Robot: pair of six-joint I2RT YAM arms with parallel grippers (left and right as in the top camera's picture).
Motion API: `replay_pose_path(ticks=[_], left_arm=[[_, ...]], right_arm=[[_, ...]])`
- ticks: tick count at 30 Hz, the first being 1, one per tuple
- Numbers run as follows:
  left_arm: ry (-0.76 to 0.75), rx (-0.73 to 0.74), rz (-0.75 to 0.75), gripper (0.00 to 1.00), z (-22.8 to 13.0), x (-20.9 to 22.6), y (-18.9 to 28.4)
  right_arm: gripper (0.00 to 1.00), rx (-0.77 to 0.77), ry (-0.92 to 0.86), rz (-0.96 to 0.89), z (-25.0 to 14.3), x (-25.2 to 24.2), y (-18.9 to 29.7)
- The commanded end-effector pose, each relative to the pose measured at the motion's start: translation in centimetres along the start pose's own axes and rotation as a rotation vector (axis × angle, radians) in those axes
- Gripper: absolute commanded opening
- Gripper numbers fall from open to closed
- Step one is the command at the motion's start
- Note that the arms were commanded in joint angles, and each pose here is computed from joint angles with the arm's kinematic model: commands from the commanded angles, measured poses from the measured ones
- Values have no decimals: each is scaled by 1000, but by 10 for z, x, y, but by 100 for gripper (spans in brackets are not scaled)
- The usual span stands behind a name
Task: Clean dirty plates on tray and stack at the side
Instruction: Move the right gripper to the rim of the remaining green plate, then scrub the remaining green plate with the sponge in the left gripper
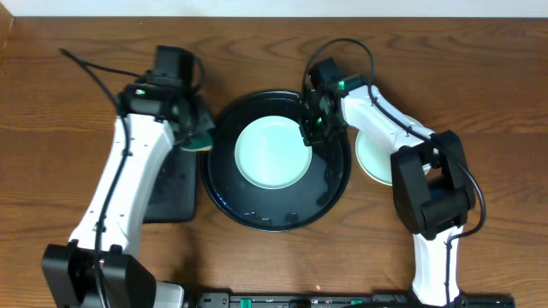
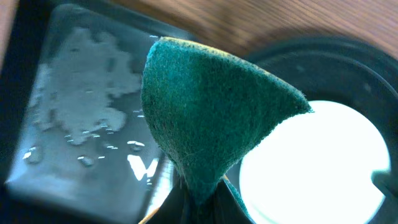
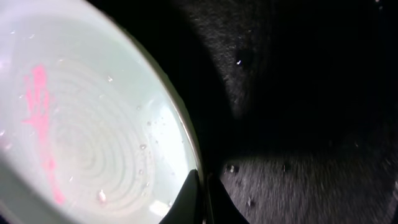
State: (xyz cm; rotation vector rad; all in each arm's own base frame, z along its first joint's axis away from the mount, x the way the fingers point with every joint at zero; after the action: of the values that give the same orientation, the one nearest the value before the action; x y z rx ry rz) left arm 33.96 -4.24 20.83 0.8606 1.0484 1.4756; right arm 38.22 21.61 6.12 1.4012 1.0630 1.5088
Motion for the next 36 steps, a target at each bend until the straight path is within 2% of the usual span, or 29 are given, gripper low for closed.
replay_pose_path(ticks=[1,10,20,23,26,30,31,34,36], left_arm=[[-66,26,-18,8,-10,-25,-14],[-169,98,-84,7,-24,-86,-70],[-115,249,-16,8,-56,-104,-129],[-147,290,-6,8,-70,-113,-141],[-246,319,-119,7,-77,-130,-138],[-480,341,-482,7,-86,-170,-125],[-503,339,-529,8,-87,-174,-122],[-505,323,-537,7,-84,-176,-123],[-465,313,-470,7,-81,-171,-127]], right_arm=[[1,8,-30,-6,-10,-5,-11],[1,7,-34,-5,-14,-10,-20],[1,6,-36,-4,-14,-10,-20],[1,6,-36,-5,-14,-10,-20],[1,6,-36,-5,-14,-10,-20],[1,6,-36,-5,-14,-10,-20],[1,6,-36,-5,-14,-10,-20],[1,6,-36,-5,-14,-10,-20],[1,6,-36,-5,-14,-10,-20]])
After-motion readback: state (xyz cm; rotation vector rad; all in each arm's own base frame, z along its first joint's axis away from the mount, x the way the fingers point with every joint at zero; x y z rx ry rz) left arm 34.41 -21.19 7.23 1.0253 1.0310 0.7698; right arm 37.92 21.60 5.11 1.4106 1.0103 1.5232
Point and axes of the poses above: each gripper's point midway between its finger pads, its own y axis back along the fingers, its own x axis along the line the jaws close on, z = x × y, the point moved 5 cm from there along y, back along the fingers, and after that the axes turned 12 degrees about -y, right-handed, at the moved point
